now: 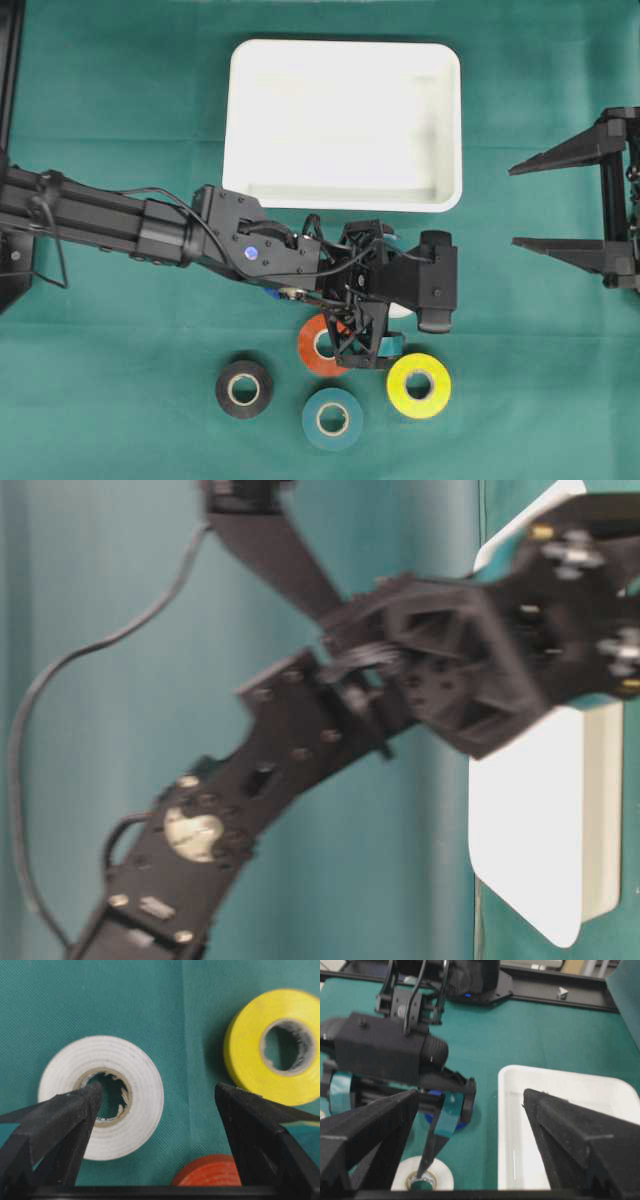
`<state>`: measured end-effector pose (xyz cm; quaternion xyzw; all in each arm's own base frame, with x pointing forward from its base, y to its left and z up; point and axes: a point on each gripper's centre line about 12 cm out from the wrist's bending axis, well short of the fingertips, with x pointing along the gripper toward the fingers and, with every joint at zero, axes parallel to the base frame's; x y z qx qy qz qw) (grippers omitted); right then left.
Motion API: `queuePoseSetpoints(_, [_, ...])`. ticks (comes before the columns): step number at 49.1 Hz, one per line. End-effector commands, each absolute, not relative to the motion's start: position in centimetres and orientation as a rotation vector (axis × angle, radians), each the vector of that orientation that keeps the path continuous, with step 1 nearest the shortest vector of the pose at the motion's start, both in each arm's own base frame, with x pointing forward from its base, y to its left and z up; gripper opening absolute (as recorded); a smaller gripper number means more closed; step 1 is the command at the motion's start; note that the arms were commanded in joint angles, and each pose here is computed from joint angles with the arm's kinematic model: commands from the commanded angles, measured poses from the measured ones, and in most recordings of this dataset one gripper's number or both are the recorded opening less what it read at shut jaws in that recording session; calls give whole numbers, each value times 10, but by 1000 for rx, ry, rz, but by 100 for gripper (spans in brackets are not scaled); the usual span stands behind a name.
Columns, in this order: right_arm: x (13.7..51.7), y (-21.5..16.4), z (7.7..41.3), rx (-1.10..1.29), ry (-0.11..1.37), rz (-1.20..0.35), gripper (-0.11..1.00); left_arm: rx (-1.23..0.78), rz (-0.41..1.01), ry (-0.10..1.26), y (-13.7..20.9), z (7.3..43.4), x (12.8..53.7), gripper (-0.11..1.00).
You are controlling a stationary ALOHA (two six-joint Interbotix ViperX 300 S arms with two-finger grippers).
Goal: Pick up the tape from a random location and place it into the white case.
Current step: 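Lower the left gripper into the white roll's core and grip it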
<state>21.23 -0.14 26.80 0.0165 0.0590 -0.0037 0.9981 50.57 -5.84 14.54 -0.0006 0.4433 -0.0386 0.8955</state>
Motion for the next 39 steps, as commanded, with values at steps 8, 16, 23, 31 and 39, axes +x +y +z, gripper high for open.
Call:
queuePoseSetpoints(8, [217, -2, 274, 31, 109, -8, 91, -5, -74, 905, -56, 137, 510, 99])
queuePoseSetpoints(16, [219, -2, 270, 35, 124, -9, 91, -9, -64, 908, -49, 126, 511, 99])
queuePoseSetpoints(23, [220, -2, 269, 33, 129, -9, 91, -12, -56, 934, -46, 114, 508, 99])
queuePoseSetpoints(31, [220, -2, 270, 33, 126, -9, 91, -10, -57, 939, -46, 112, 508, 97])
queuePoseSetpoints(39, [220, -2, 270, 33, 126, -9, 91, -9, -60, 937, -48, 114, 508, 79])
